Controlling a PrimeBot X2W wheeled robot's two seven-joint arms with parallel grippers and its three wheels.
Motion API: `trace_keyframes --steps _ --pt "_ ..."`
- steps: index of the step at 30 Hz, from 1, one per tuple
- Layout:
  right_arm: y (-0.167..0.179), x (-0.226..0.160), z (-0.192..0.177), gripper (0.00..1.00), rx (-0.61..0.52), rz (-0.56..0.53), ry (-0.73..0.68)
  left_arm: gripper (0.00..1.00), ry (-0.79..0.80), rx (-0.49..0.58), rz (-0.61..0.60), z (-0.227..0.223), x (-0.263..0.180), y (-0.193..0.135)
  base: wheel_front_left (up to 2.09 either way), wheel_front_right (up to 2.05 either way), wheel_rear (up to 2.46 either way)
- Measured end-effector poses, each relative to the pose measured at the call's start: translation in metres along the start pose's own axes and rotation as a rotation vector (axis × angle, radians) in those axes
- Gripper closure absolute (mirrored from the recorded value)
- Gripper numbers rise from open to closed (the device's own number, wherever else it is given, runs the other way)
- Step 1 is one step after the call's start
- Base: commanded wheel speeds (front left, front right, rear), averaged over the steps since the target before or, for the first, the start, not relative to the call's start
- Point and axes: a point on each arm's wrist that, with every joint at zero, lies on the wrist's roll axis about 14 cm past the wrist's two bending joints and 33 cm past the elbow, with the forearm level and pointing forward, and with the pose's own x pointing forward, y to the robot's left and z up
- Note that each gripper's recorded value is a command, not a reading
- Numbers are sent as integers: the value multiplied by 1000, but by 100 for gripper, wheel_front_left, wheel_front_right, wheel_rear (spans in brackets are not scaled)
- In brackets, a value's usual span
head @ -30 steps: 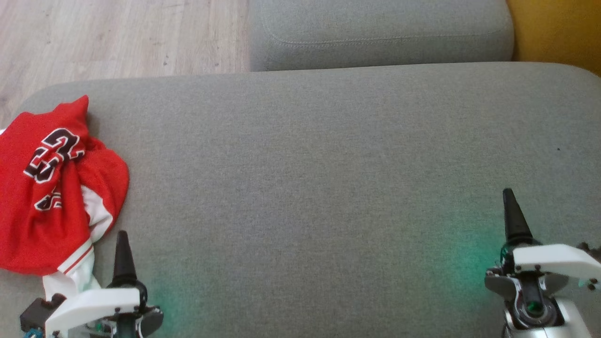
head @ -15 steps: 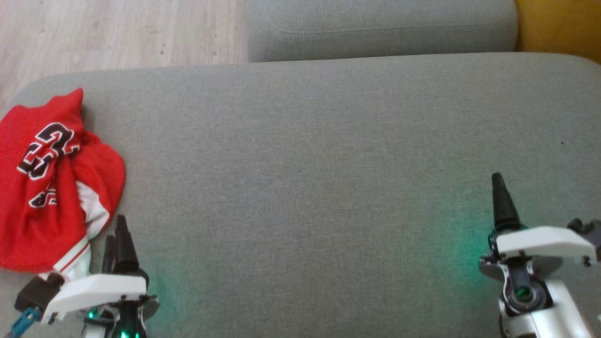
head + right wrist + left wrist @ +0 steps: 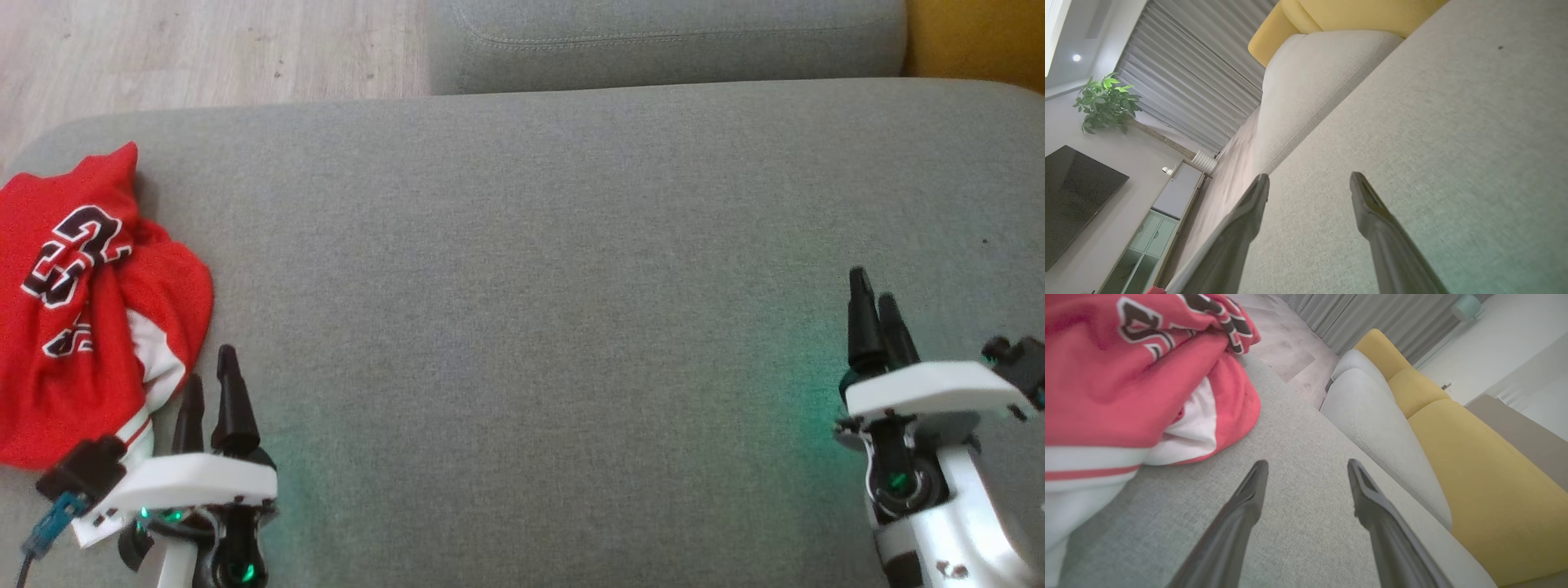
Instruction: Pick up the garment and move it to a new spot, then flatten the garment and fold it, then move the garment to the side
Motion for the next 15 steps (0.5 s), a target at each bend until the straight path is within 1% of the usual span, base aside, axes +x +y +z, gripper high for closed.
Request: trace_keyframes --steps 5,15 --pt "11 7 5 0 -76 31 -13 0 8 98 -18 0 5 -4 0 0 0" --pt "11 8 -8 0 -253 41 23 0 37 266 -31 -9 11 -6 0 0 0"
